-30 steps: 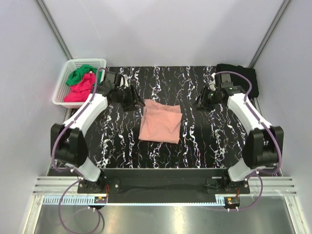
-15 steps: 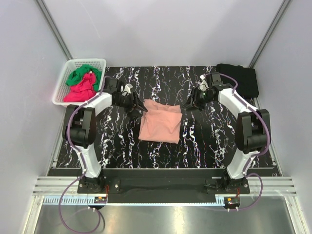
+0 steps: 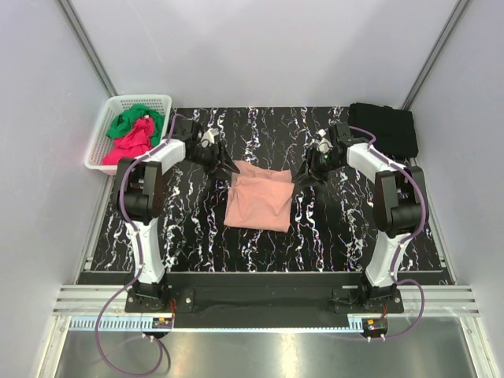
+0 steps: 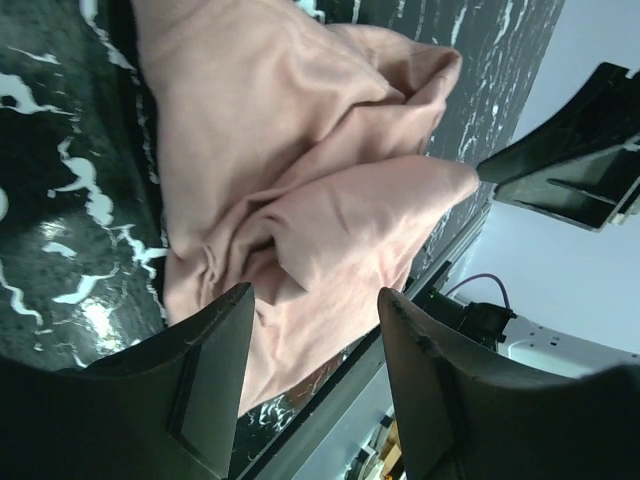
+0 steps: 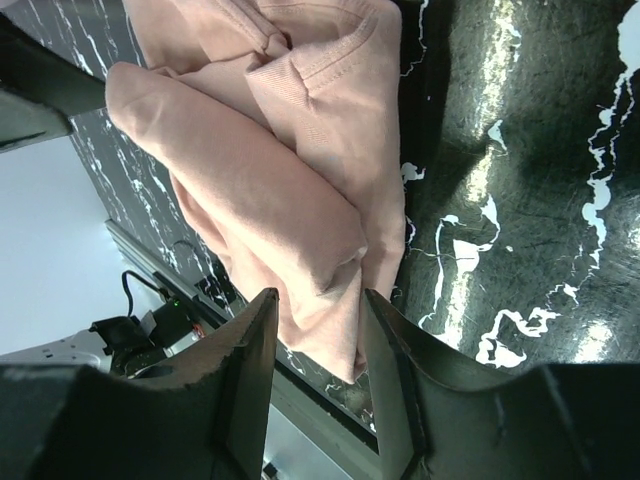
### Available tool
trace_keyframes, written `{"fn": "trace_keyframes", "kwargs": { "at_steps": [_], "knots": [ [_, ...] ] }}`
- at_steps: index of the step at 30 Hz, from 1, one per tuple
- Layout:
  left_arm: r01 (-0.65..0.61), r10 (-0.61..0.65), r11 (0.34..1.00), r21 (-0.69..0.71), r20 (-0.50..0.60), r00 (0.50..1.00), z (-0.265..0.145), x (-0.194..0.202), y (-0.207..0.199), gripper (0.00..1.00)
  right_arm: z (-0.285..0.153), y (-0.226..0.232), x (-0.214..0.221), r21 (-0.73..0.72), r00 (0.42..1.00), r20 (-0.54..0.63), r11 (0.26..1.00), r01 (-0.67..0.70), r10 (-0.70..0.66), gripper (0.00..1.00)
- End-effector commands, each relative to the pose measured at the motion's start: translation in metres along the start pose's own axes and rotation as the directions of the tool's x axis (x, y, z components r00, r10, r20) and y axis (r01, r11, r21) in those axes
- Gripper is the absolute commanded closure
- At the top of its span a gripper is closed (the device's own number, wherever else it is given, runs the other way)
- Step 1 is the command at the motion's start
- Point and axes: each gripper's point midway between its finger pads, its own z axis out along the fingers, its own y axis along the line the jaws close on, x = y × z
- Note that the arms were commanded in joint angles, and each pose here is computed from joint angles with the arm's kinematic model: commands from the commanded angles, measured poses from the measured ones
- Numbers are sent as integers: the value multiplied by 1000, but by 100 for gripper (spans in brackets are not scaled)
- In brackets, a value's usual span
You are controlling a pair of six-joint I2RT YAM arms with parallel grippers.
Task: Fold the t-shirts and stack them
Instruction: Fold the tshirt
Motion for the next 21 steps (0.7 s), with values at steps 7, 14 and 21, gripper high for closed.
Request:
{"fn": "trace_keyframes", "kwargs": {
  "at_steps": [7,14,21],
  "knots": [
    [-16,18,999,33,-46,999,3,-5,3,46,1,17,-6,-70,999,6,997,45,-45,53],
    [-23,25,999,41,-50,998,1,-1,-1,46,8,22,1,-80,998,-9,995,56,-56,53],
    [-30,34,998,63,-61,998,1,2,-7,46,14,19,6,-83,998,-33,996,45,-48,53]
  ]
}}
